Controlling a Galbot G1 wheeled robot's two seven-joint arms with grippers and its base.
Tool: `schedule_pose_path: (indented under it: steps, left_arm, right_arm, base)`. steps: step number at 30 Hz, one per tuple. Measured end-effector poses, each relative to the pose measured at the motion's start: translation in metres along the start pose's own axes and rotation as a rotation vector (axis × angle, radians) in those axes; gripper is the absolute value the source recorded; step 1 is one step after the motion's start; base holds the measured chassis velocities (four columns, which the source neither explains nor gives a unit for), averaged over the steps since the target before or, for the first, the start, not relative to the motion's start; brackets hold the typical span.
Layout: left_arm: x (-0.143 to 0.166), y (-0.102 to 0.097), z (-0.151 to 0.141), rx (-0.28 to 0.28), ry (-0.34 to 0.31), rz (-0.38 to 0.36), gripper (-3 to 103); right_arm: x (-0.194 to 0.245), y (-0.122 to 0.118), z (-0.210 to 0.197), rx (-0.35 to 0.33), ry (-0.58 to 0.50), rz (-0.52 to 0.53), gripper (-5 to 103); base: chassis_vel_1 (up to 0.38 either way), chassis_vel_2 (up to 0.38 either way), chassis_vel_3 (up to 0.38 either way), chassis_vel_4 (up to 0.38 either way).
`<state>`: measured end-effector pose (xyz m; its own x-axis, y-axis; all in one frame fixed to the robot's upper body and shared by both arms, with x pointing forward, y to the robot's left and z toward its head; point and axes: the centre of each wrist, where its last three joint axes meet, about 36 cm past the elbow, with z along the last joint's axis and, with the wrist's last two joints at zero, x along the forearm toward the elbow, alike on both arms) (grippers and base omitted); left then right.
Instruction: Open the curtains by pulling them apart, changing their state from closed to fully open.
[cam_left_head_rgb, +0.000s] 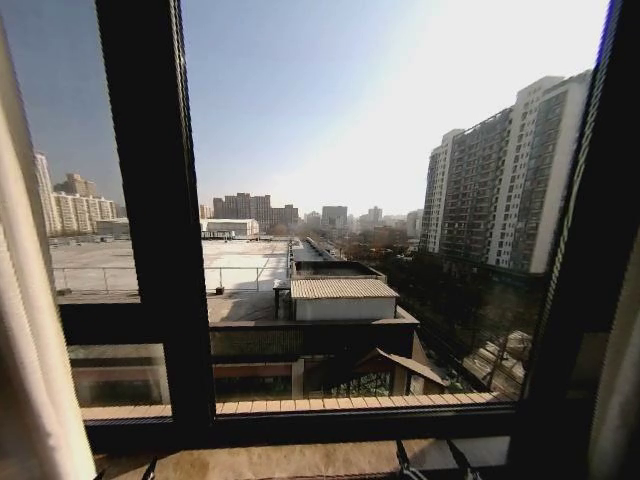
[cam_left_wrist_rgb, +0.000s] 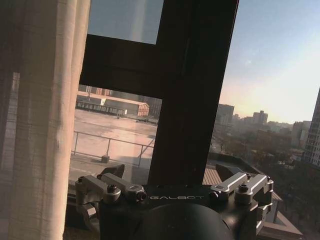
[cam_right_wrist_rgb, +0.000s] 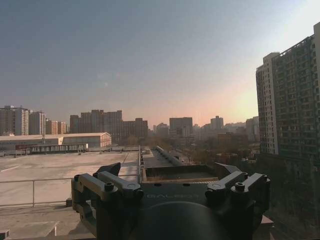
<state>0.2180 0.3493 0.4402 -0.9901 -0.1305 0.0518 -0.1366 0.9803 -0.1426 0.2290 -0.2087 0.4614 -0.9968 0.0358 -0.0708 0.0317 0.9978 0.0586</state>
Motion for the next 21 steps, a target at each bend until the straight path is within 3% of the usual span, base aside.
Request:
schedule_pose_path:
  steps: [21]
  left_arm:
    - [-0.0028, 0.0014, 0.0061, 0.006, 0.004, 0.005, 100]
  right_arm:
    - [-0.0012, 0.0012, 0.0062, 0.017, 0.010, -0.014, 100]
  base:
    - [0.029, 0.025, -0.020, -0.027]
